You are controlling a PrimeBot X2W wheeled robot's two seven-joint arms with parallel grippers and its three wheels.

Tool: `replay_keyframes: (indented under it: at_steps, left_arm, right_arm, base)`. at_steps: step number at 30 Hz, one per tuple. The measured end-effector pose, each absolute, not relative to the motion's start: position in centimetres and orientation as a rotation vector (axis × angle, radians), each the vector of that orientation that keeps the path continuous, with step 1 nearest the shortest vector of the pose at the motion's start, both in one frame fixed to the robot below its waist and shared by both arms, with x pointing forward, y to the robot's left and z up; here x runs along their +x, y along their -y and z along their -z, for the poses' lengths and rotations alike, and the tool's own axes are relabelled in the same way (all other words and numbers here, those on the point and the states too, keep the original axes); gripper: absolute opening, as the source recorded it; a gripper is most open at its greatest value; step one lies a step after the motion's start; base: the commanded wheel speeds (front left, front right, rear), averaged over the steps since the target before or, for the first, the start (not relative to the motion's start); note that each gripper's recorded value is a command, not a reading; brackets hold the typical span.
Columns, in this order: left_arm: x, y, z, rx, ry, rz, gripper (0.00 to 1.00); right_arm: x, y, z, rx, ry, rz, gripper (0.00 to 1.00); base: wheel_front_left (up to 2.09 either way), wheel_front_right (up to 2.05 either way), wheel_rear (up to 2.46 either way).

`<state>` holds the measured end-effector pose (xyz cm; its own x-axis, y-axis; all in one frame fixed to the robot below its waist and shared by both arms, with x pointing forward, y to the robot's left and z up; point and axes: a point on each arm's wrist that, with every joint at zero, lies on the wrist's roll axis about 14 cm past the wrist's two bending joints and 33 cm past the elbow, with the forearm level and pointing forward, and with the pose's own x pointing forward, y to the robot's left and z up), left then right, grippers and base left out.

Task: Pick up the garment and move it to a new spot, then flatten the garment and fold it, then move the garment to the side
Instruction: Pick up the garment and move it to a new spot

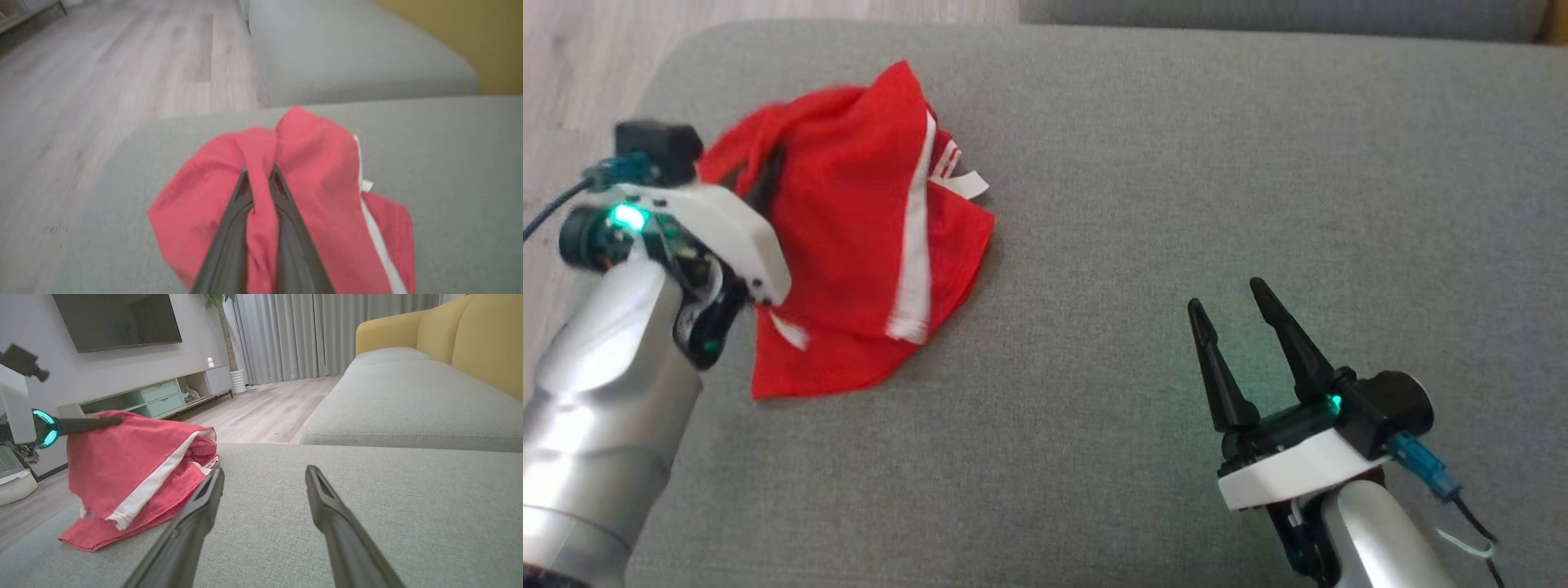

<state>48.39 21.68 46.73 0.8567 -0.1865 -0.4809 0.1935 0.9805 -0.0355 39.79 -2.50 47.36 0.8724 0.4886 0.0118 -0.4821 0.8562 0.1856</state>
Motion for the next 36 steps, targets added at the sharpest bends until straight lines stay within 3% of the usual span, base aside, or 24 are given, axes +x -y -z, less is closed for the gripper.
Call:
replay_keyframes:
  at_steps: [8, 12, 20, 36]
  left_arm:
    - [50.7, -18.5, -62.1, -0.022, 0.108, 0.289, 0.00]
    - [49.8, -16.7, -66.3, 0.002, 0.246, 0.346, 0.00]
    - [48.9, -10.0, -67.2, 0.053, 0.285, 0.534, 0.00]
    - [46.1, 11.3, -61.5, 0.056, 0.191, 1.114, 0.00]
  right_arm:
    - [38.9, 2.4, -49.2, 0.177, 0.009, -0.516, 1.00]
    - [38.1, 2.9, -49.4, 0.180, 0.010, -0.505, 1.00]
    - [37.7, 5.2, -50.0, 0.195, 0.028, -0.433, 1.00]
    - [37.1, 15.2, -51.7, 0.216, 0.096, -0.128, 1.00]
  base:
    - [0.00, 0.00, 0.00]
    - [0.00, 0.00, 0.00]
    - [0.00, 0.00, 0.00]
    - [0.00, 0.00, 0.00]
